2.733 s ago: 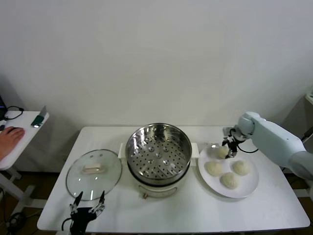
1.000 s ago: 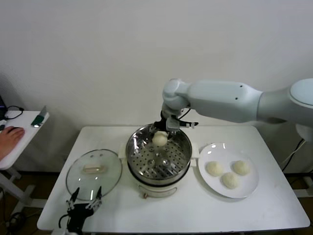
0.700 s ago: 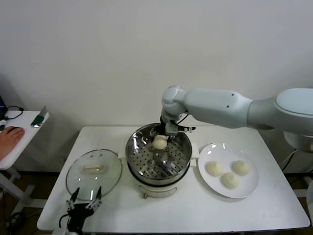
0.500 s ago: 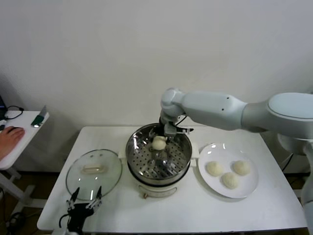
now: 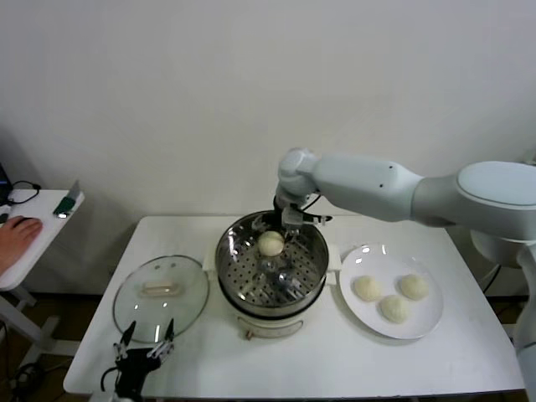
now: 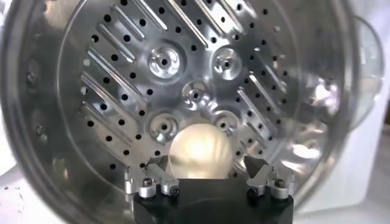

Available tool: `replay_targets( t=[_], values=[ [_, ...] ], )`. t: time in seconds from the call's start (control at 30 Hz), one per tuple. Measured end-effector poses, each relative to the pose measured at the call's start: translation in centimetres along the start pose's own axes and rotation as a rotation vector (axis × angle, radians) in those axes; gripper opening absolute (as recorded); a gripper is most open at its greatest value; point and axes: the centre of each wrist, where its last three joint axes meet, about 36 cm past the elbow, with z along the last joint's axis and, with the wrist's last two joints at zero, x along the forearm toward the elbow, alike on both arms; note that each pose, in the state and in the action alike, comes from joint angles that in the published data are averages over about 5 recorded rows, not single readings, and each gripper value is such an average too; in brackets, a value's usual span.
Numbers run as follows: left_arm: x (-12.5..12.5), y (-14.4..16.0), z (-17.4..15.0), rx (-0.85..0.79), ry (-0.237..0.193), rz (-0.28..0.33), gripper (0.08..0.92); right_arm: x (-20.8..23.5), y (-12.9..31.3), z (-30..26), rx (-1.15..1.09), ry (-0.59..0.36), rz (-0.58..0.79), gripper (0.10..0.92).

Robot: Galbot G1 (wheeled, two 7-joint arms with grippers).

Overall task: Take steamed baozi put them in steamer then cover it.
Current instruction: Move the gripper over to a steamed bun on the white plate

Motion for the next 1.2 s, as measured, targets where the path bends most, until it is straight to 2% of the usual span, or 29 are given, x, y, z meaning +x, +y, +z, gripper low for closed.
replay_targets(
  t=[0.2,0.37,0.57,0.83,1.2],
  values=[
    [0.0,0.0,0.0,0.0,-0.001,0.0,0.823,5.4,3.6,1.3,-0.266,-0.017,0.01,0.823],
    [-0.2,0.0,0.0,0.0,-0.005,0.002,0.823,9.2,9.6,1.9,-0.578,-0.015,0.011,0.823],
    [-0.6,0.0,0.0,-0.004,-0.012,0.003,0.823,10.8,17.6,1.1,-0.913,-0.018,-0.002,0.823],
    [-0.8,0.1,-0.2,-0.007,-0.018,0.001,0.823,8.6,25.0,-1.3,-1.221,-0.025,-0.034,0.823],
    [-0.6,0.4,0.0,-0.007,-0.015,-0.01,0.823,1.7,29.4,-3.2,-1.392,0.009,-0.122,0.823]
  ],
)
